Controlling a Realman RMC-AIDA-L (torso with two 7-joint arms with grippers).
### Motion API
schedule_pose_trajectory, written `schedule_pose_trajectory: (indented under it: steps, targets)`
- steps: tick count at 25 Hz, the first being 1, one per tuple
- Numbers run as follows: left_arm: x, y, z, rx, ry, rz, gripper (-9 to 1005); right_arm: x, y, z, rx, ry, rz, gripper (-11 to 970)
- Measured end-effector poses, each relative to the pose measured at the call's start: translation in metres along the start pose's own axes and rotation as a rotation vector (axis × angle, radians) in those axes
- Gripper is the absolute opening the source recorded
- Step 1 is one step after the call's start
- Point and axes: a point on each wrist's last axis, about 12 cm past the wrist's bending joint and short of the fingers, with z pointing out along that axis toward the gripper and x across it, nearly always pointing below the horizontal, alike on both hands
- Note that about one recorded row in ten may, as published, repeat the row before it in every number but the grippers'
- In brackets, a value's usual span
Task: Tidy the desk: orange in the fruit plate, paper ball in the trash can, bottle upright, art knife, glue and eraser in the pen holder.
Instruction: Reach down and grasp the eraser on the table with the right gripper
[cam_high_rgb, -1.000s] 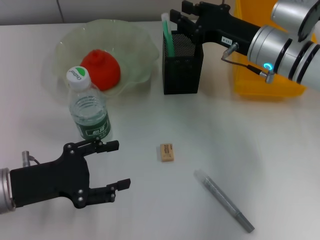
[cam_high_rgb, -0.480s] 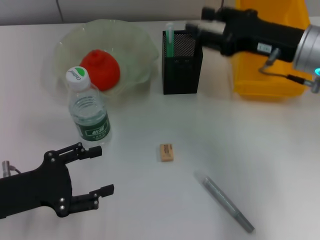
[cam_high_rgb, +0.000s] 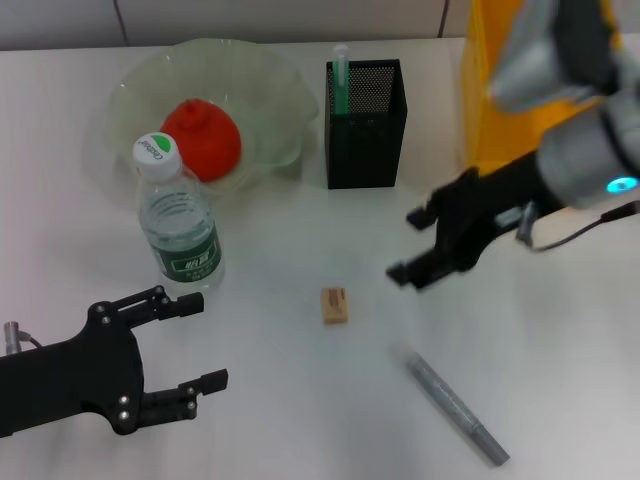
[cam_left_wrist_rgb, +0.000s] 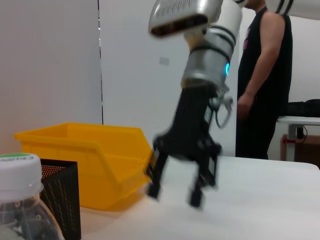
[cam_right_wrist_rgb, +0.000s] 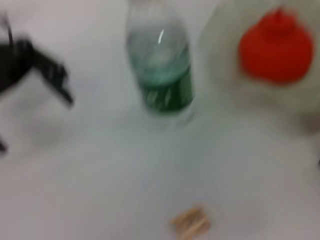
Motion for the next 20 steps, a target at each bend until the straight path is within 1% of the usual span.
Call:
schedule_pose_trajectory:
  steps: [2,4,7,10,14,15,16,20]
  targets:
    - [0.0,0.0,0.0,0.0,0.0,0.0,789,-0.004,0.005,0.015,-0.026,0.072,-0.03,760]
    - [0.0,0.0,0.0,0.0,0.001,0.0,788,-0.009,0.009,0.027,-0.033,0.101,-0.04,768]
    - [0.0,0.001,0.0,0.0,0.001,0.0,788,-0.014,0.012,0.039,-0.028,0.113,-0.032,767]
    - [0.0,0.001,0.0,-0.004,0.004,0.001,788,-0.018,0.018,0.051,-0.024,0.103,-0.054,764]
    - [0.0,0.001,0.0,-0.003,0.003,0.001,788,-0.02,0.022,0.058,-0.017,0.09,-0.077,754]
    - [-0.001,0.002,0.001,-0.002,0.002,0.003,788,-0.021,0.026,0.063,-0.012,0.092,-0.1,751]
    - [-0.001,0.002,0.001,-0.002,0.002,0.003,788,-0.021,0.026,0.063,-0.012,0.092,-0.1,748]
    - [-0.001,0.002,0.001,0.001,0.001,0.004,787,-0.023,0.031,0.075,0.004,0.106,-0.161,738]
